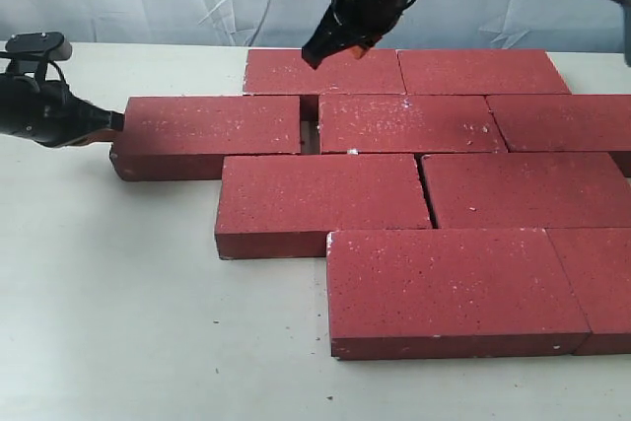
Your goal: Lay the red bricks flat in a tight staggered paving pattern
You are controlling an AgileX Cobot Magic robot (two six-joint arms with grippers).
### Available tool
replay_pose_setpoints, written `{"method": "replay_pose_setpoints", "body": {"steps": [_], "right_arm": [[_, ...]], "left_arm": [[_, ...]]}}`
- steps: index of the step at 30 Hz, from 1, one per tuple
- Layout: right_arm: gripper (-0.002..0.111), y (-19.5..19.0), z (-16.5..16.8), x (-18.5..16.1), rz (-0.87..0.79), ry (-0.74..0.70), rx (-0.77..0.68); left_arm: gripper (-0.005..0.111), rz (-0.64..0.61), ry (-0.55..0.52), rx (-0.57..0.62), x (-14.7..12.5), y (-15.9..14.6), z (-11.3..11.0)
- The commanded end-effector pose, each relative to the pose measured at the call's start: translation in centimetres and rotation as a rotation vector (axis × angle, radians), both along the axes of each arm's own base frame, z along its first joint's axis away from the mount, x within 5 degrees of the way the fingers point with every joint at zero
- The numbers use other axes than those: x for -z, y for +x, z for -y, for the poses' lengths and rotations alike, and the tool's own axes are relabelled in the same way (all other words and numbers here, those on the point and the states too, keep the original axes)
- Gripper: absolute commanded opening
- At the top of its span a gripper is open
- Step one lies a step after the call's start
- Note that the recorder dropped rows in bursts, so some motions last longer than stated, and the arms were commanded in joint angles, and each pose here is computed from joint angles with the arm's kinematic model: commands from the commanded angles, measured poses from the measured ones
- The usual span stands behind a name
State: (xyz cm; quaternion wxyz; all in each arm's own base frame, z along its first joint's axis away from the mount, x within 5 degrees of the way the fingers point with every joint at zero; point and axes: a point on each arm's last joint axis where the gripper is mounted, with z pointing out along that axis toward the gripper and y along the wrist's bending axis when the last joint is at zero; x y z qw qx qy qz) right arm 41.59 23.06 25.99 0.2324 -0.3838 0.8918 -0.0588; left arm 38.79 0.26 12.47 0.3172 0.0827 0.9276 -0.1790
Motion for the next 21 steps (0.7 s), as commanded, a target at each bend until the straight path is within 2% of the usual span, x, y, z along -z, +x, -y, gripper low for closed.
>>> {"method": "replay_pose_setpoints", "body": {"steps": [1, 11, 16, 21], "right_arm": [[-0.001, -1.6, 2.4, -0.2, 0.031, 0.025, 0.041], [-0.001, -6.4, 8.4, 2.2, 0.102, 0.117, 0.099], [-0.001, -8.3, 9.2, 3.8, 0.118, 0.134, 0.077], [-0.001, -8.4, 9.1, 4.6, 0.159, 0.135, 0.021]], "left_arm": [[0.000, 0.013, -0.012, 0.017, -0.2, 0.1, 0.9], [0.000, 0.016, -0.008, 0.068, -0.2, 0.1, 2.9], [0.000, 0.017, -0.005, 0.075, -0.2, 0.0, 3.2], [0.000, 0.017, -0.011, 0.069, -0.3, 0.1, 3.2]]}}
